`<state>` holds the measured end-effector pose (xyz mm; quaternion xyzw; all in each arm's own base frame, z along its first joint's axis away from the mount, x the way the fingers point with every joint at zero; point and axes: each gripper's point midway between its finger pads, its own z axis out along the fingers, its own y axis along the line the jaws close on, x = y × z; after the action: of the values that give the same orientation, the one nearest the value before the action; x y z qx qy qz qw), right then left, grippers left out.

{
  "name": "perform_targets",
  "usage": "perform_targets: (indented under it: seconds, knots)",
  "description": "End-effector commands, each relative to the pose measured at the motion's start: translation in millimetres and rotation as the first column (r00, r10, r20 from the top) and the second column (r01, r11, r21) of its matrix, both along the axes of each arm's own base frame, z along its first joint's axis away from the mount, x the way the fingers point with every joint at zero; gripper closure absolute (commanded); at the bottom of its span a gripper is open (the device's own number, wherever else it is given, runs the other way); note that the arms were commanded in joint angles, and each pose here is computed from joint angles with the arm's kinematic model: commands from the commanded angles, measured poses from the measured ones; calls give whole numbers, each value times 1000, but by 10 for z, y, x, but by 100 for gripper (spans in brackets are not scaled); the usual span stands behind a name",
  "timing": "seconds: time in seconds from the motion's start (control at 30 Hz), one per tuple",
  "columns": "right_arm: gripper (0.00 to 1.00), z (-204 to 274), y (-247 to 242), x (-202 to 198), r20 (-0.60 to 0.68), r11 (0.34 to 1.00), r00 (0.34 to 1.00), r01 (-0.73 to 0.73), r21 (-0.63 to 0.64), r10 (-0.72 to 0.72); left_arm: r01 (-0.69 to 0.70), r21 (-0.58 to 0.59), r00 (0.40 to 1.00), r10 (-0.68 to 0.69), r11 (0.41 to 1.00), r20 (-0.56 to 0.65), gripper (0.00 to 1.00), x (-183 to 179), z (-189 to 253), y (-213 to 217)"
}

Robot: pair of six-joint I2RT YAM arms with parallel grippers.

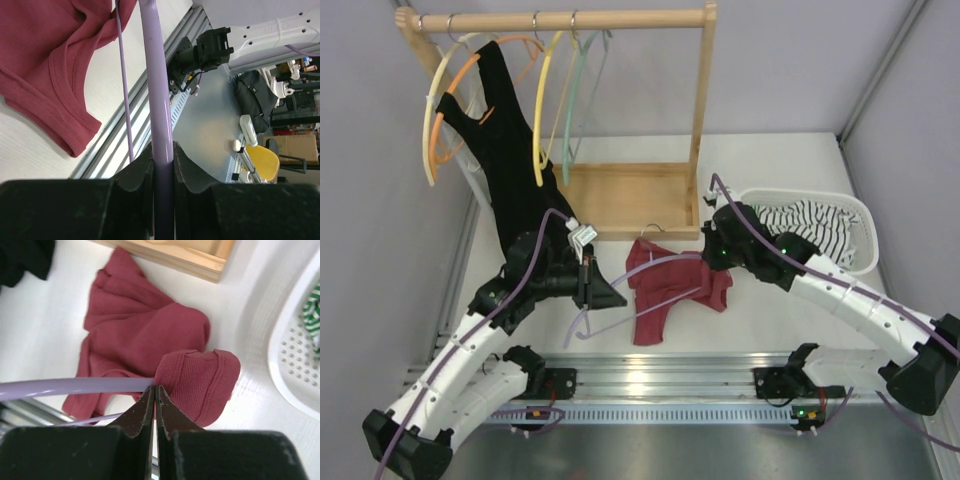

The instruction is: Place the tank top on the hanger

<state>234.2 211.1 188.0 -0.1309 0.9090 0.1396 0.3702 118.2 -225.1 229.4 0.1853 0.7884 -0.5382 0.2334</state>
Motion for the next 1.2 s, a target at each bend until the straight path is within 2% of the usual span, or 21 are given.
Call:
perform_targets:
  seconds: [0.0,0.23,0.5,0.8,1.0,1.17]
  knots:
    - [100,527,335,-69,121,972,983,-156,174,136,47,-100,994,-37,994,100,100,47,244,-131]
    - [100,631,416,-187,135,956,972,-216,196,192,47,-156,987,-23,987,157,100,154,291,-346]
    - [100,675,381,-287,145,948,967,-238,211,211,90,-165,982,-61,982,177,100,131,130,-729]
    - [98,557,178,-325,142,967,977,-185,173,161,64,-224,978,-17,973,206,100,297,98,-918]
    - [85,578,-85,-269,179,988,982,-84,128,60,95,-256,979,-45,962,197,100,243,46,-989]
    - [80,629,-147,-242,207,991,978,-65,120,39,107,-263,979,-55,959,198,100,216,20,-1012]
